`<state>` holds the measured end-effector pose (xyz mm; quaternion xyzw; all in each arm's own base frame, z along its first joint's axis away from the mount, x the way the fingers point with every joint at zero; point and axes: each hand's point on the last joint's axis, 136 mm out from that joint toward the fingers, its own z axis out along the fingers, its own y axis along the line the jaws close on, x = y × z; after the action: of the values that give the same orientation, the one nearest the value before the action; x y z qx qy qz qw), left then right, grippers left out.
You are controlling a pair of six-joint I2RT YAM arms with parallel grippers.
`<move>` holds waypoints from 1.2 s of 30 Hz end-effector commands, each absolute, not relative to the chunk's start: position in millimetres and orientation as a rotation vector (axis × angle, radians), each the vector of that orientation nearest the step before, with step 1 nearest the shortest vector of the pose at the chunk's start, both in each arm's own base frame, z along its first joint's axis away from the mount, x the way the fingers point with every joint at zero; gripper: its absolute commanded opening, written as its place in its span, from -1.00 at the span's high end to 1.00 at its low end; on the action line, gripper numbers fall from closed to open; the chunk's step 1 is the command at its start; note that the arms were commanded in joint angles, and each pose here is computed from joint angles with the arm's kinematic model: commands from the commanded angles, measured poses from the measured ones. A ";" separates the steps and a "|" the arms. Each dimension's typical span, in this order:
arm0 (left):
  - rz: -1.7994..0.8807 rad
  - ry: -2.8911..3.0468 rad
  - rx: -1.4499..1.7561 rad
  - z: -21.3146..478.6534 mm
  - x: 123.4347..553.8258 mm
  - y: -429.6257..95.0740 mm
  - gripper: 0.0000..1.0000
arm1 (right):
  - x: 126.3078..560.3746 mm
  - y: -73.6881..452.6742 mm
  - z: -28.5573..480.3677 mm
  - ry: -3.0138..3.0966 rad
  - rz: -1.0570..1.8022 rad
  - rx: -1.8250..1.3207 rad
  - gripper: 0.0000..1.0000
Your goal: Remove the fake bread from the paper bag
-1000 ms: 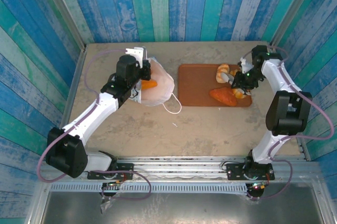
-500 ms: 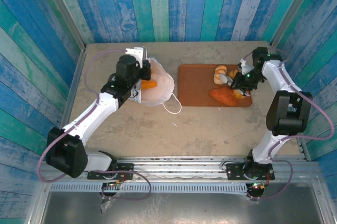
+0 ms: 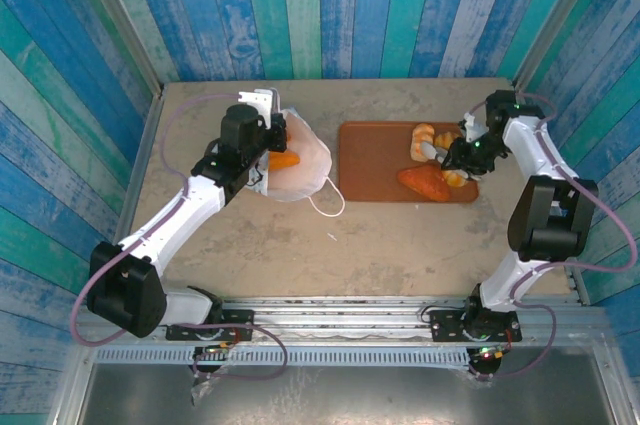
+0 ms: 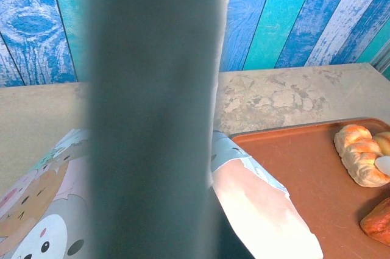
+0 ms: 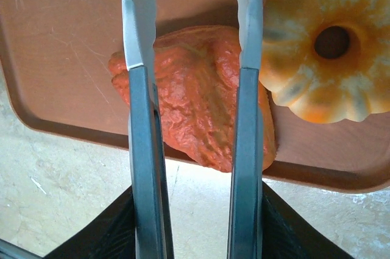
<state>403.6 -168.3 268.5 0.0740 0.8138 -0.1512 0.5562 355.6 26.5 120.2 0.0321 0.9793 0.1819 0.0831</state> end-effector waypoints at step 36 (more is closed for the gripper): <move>-0.419 1.828 0.218 296.5 396.8 -175.1 1.00 | 237.7 209.1 246.7 2.570 0.826 -0.308 0.15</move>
<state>402.4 -172.7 270.0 0.0830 0.8110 -0.1613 0.5563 239.4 198.2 244.0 -0.1272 0.9251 0.2942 0.2036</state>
